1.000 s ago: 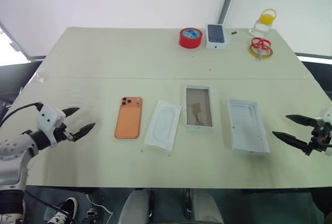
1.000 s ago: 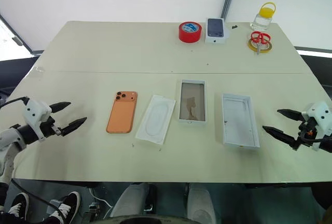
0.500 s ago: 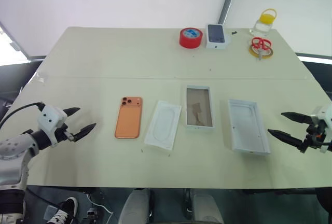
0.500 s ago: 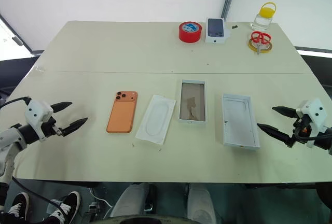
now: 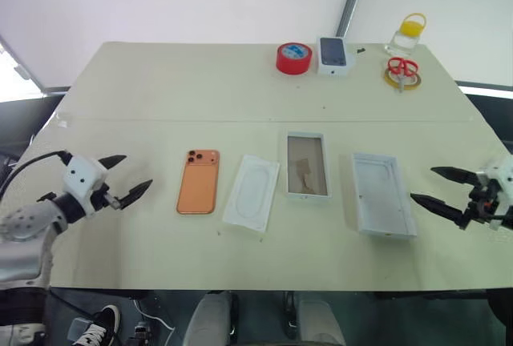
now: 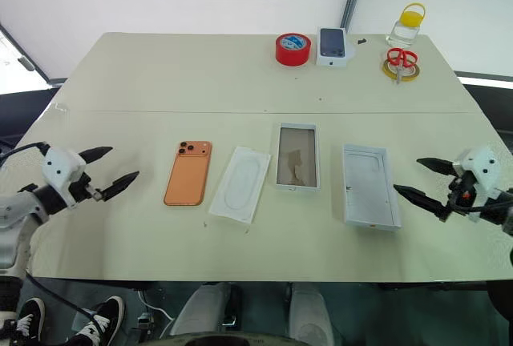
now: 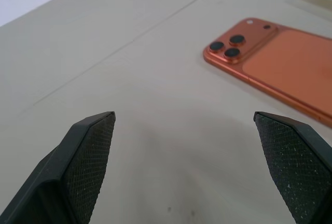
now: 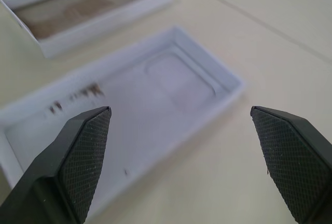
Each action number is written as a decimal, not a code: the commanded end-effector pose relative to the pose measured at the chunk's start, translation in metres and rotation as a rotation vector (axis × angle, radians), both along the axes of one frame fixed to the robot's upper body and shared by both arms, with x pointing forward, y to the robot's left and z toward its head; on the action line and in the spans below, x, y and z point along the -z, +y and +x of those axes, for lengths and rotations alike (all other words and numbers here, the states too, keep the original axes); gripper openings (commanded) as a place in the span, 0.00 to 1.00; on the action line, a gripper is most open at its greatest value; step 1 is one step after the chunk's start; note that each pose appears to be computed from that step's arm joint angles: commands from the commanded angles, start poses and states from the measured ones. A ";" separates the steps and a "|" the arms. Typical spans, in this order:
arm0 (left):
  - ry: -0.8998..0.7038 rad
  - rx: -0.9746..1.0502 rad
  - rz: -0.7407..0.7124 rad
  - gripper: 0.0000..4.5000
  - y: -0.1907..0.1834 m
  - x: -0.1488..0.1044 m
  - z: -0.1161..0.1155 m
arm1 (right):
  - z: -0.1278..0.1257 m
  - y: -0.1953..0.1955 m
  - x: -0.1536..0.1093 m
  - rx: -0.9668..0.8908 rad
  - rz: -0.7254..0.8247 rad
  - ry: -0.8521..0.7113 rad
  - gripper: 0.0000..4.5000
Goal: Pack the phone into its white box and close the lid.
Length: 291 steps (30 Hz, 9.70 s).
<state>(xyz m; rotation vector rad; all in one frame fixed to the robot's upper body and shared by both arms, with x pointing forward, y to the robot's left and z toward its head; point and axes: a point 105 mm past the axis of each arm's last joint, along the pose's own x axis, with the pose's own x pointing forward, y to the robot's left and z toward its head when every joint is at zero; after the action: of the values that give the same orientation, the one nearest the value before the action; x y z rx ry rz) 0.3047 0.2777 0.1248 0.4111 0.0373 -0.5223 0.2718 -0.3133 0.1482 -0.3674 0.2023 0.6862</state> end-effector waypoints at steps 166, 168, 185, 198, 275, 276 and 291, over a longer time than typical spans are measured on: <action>0.232 -0.175 -0.539 0.75 -0.076 -0.027 0.057 | 0.048 0.197 0.070 -0.519 -0.488 -0.059 0.00; 0.251 -0.167 -0.552 0.75 -0.077 -0.025 0.055 | 0.046 0.194 0.073 -0.530 -0.510 -0.039 0.00; 0.511 -0.062 -0.753 0.75 -0.038 -0.023 0.010 | 0.085 0.227 0.034 -0.383 -0.429 -0.307 0.00; 0.830 -0.188 -0.781 0.75 -0.042 0.032 -0.001 | 0.079 0.330 0.014 -0.583 -0.309 -0.289 0.00; 0.720 0.080 -1.052 0.00 -0.109 0.009 0.001 | 0.051 0.313 -0.025 -0.723 0.195 -0.142 0.20; 0.726 0.118 -1.094 0.00 -0.111 0.005 0.000 | 0.044 0.305 -0.017 -0.744 0.139 -0.140 0.31; 0.720 0.207 -1.066 0.00 -0.126 -0.008 0.006 | -0.001 0.216 0.038 -0.752 -0.165 -0.134 0.53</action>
<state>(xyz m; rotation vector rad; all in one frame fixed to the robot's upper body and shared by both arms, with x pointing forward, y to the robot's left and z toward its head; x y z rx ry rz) 0.3079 0.1535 0.1139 -0.8511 0.4606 -0.7359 0.2679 -0.0989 0.0974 -0.6418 0.0566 1.4071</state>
